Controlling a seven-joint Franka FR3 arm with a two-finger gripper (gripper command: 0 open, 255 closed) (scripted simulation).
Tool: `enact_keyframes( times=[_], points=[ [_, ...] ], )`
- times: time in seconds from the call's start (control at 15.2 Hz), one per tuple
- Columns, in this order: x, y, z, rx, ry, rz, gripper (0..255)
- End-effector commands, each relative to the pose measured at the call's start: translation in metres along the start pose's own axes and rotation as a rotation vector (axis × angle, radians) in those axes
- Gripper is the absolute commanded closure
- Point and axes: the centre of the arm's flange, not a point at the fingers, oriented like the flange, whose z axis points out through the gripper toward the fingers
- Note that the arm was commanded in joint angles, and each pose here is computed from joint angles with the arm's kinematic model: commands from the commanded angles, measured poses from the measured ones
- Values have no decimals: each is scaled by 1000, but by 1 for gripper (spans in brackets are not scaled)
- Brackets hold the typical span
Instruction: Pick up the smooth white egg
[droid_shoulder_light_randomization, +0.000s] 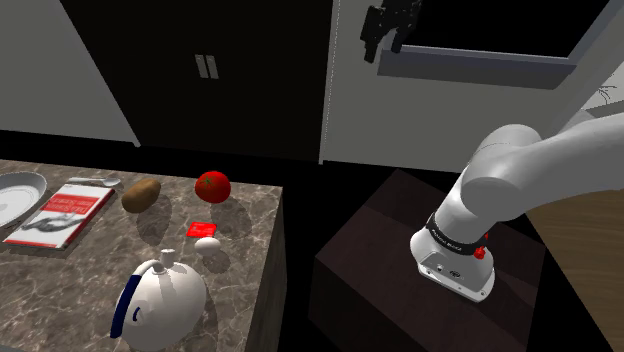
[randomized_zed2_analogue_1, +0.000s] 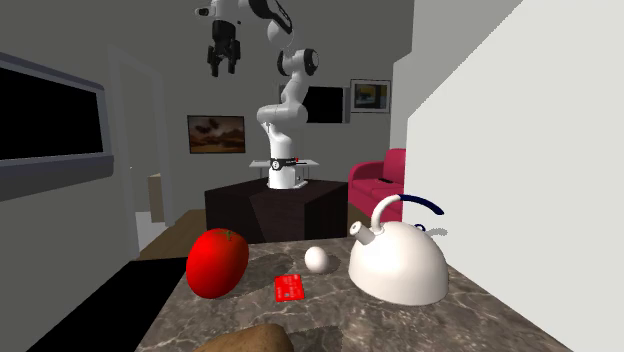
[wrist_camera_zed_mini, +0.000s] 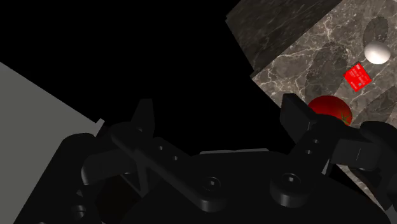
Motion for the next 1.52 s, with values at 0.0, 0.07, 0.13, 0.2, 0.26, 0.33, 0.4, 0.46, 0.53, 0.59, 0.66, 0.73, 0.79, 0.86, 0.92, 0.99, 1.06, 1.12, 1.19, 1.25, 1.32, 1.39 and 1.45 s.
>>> enact_keyframes(
  times=[0.0,0.07,0.13,0.2,0.26,0.33,0.4,0.46,0.53,0.59,0.66,0.73,0.79,0.86,0.92,0.99,1.06,1.12,1.19,1.25,1.32,1.39,1.45],
  points=[
    [0,0,0,0,0,0,0],
    [5,-10,8,-2,-4,-5,0],
    [9,-20,16,-5,-9,-10,0],
    [14,-31,24,-7,-13,-15,0],
    [19,-41,31,-9,-18,-20,0],
    [23,-51,39,-11,-22,-25,0],
    [27,-61,47,-14,-27,-30,0],
    [32,-71,56,-16,-31,-35,0],
    [36,-82,64,-18,-35,-40,0],
    [40,-92,72,-21,-40,-45,0],
    [44,-102,80,-23,-44,-50,0],
    [48,-112,88,-25,-49,-54,0],
    [51,-123,96,-28,-53,-59,0],
    [55,-133,105,-30,-57,-64,0],
    [59,-143,113,-32,-62,-69,0],
    [62,-153,122,-34,-66,-74,0],
    [66,-163,130,-37,-71,-79,0],
    [69,-174,138,-39,-75,-84,0],
    [72,-184,147,-41,-80,-89,0],
    [76,-194,155,-44,-84,-94,0],
    [79,-204,164,-46,-88,-99,0],
    [82,-215,173,-48,-93,-104,0],
    [85,-225,181,-51,-97,-109,0]
  ],
)
